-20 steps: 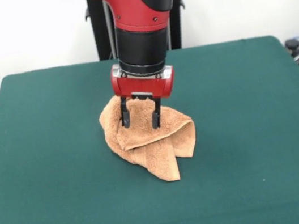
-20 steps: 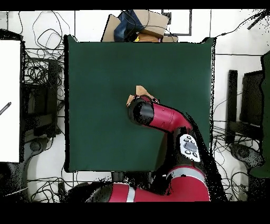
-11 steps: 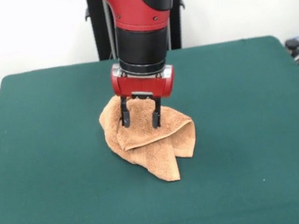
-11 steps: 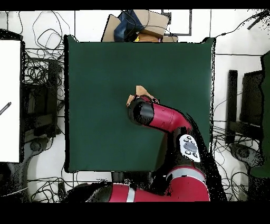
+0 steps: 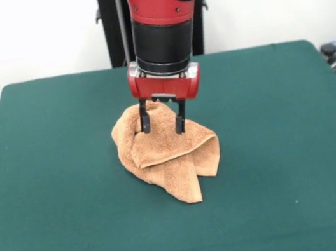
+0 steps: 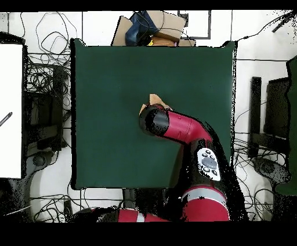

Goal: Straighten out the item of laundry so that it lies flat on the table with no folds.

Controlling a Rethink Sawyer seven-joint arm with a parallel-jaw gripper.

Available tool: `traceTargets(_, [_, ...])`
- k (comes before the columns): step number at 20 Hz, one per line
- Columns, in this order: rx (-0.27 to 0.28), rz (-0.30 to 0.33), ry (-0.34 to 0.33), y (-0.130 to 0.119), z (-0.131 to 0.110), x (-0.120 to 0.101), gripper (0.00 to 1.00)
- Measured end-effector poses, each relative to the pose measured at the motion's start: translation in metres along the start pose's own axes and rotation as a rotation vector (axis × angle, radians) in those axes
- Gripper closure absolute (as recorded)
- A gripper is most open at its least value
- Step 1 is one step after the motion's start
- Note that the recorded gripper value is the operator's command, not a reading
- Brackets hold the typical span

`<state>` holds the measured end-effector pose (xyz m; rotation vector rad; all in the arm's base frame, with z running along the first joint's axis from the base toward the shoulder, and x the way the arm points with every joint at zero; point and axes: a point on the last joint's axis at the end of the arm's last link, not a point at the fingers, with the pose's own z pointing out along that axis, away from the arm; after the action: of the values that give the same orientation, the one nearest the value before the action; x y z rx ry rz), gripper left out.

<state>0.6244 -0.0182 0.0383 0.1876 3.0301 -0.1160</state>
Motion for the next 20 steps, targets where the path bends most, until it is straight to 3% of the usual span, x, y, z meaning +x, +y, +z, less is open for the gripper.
traceTargets(11, [-0.009,-0.020,0.015,0.012,-0.005,-0.023,0.00])
traceTargets(20, [-0.005,-0.009,-0.013,0.003,-0.006,-0.044,0.00])
